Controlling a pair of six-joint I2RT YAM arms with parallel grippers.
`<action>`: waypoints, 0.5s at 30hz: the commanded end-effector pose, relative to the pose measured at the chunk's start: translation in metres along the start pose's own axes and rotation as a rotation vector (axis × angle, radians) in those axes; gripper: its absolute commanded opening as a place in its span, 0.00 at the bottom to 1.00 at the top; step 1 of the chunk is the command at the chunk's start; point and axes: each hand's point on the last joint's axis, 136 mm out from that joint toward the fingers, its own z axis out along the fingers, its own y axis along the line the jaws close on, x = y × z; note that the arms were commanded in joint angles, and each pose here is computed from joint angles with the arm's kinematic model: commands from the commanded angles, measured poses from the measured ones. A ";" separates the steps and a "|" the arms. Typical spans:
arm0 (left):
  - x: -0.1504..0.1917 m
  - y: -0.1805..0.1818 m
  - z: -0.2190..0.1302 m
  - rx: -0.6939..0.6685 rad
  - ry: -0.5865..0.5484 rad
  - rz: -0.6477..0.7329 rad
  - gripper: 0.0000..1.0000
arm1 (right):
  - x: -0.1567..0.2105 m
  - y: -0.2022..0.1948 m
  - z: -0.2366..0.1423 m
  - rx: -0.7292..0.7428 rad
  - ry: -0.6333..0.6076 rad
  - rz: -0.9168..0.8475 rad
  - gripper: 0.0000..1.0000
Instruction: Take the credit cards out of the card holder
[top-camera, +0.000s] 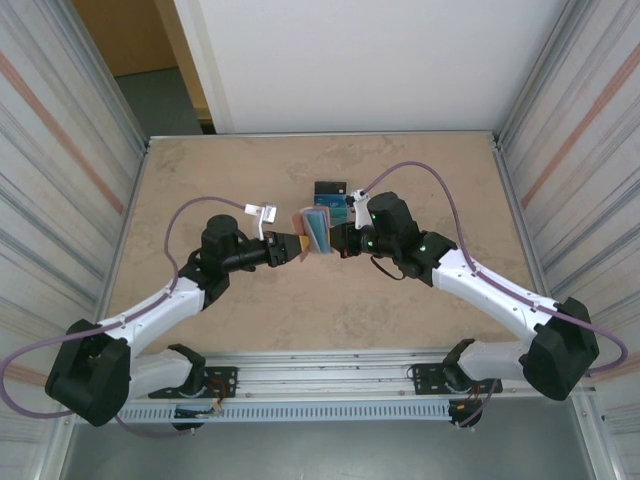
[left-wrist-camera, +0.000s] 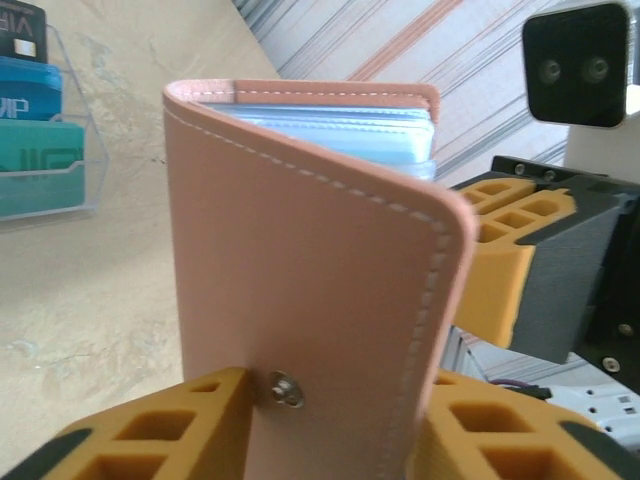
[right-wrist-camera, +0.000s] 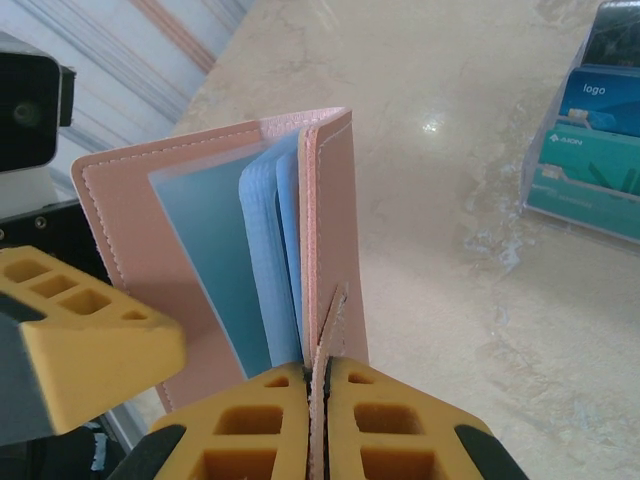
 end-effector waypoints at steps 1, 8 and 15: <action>-0.010 -0.006 0.001 -0.001 -0.019 0.039 0.35 | -0.026 0.024 -0.016 -0.092 -0.085 -0.012 0.00; -0.008 -0.001 0.005 -0.012 -0.010 0.030 0.16 | -0.028 0.034 -0.013 -0.178 -0.076 0.028 0.00; -0.009 0.000 0.007 -0.008 -0.014 0.033 0.06 | -0.035 0.040 -0.020 -0.268 -0.091 0.071 0.00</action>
